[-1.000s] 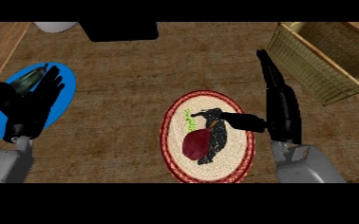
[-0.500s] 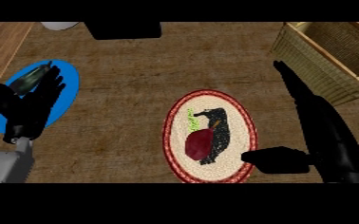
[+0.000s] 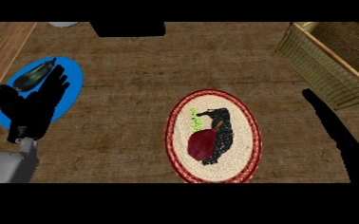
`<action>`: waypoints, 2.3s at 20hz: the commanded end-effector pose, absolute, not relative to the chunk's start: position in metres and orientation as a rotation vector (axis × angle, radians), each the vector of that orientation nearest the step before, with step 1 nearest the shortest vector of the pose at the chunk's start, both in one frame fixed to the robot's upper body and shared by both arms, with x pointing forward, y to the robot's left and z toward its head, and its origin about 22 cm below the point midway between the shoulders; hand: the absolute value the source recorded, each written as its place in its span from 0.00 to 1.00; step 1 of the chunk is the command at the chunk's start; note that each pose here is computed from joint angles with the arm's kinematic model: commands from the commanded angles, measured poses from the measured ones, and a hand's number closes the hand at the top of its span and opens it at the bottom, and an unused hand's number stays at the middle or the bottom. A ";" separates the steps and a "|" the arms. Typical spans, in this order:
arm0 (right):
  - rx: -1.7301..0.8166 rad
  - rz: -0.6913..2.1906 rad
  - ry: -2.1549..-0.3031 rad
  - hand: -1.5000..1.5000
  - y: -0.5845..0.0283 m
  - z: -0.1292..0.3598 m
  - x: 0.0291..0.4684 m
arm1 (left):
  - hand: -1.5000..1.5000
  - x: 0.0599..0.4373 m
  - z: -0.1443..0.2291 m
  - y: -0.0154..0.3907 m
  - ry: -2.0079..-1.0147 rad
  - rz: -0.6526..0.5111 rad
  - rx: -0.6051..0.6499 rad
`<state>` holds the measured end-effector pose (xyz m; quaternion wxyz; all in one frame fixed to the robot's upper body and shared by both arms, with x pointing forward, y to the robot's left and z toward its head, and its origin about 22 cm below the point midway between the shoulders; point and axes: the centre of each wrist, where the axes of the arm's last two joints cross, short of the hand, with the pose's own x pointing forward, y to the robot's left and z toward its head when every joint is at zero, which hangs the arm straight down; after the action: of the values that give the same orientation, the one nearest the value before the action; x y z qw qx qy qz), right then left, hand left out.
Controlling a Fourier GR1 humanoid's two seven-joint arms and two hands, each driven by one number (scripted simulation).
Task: Pick the pear from the placemat and place it in the basket
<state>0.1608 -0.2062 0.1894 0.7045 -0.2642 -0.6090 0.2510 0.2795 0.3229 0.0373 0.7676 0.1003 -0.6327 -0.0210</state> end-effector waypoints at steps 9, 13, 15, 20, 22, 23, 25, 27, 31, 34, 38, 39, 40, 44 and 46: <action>-0.613 0.427 -1.486 0.00 -0.191 0.117 0.143 | 0.50 0.290 0.039 0.317 -1.386 -0.069 0.198; -0.655 0.397 -1.501 0.00 -0.180 0.078 0.143 | 0.50 0.288 0.041 0.322 -1.381 -0.061 0.192; -0.643 0.345 -1.535 0.00 -0.171 0.072 0.147 | 0.50 0.295 0.033 0.309 -1.394 -0.060 0.202; -0.565 0.256 -1.578 0.00 -0.147 0.050 0.177 | 0.50 0.289 0.043 0.312 -1.391 -0.074 0.188; -0.612 0.294 -1.516 0.00 -0.169 0.024 0.186 | 0.50 0.293 0.045 0.326 -1.393 -0.091 0.198; -0.587 0.319 -1.497 0.00 -0.149 0.035 0.180 | 0.50 0.300 0.051 0.306 -1.385 -0.073 0.188; -0.579 0.370 -1.455 0.00 -0.130 0.029 0.196 | 0.50 0.304 0.039 0.315 -1.370 -0.071 0.186; -0.565 0.382 -1.433 0.00 -0.124 0.013 0.206 | 0.50 0.292 0.044 0.312 -1.368 -0.071 0.190; -0.585 0.423 -1.390 0.00 -0.138 -0.004 0.208 | 0.50 0.293 0.042 0.320 -1.390 -0.075 0.192; -0.568 0.431 -1.398 0.00 -0.143 0.006 0.207 | 0.50 0.300 0.037 0.306 -1.391 -0.075 0.191; -0.582 0.392 -1.418 0.00 -0.148 0.001 0.203 | 0.50 0.306 0.040 0.314 -1.387 -0.059 0.202; -0.575 0.409 -1.428 0.00 -0.138 0.023 0.206 | 0.50 0.297 0.040 0.308 -1.377 -0.065 0.183; -0.566 0.423 -1.440 0.00 -0.140 -0.013 0.215 | 0.50 0.296 0.035 0.306 -1.381 -0.082 0.185; -0.518 0.415 -1.486 0.00 -0.137 -0.005 0.207 | 0.50 0.291 0.041 0.323 -1.383 -0.062 0.185; -0.490 0.439 -1.483 0.00 -0.154 -0.009 0.185 | 0.50 0.295 0.037 0.327 -1.393 -0.063 0.185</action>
<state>0.1968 -0.1460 -0.0067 0.6930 -0.2327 -0.6549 0.1919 0.2949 0.3195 0.0393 0.7658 0.0867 -0.6364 -0.0316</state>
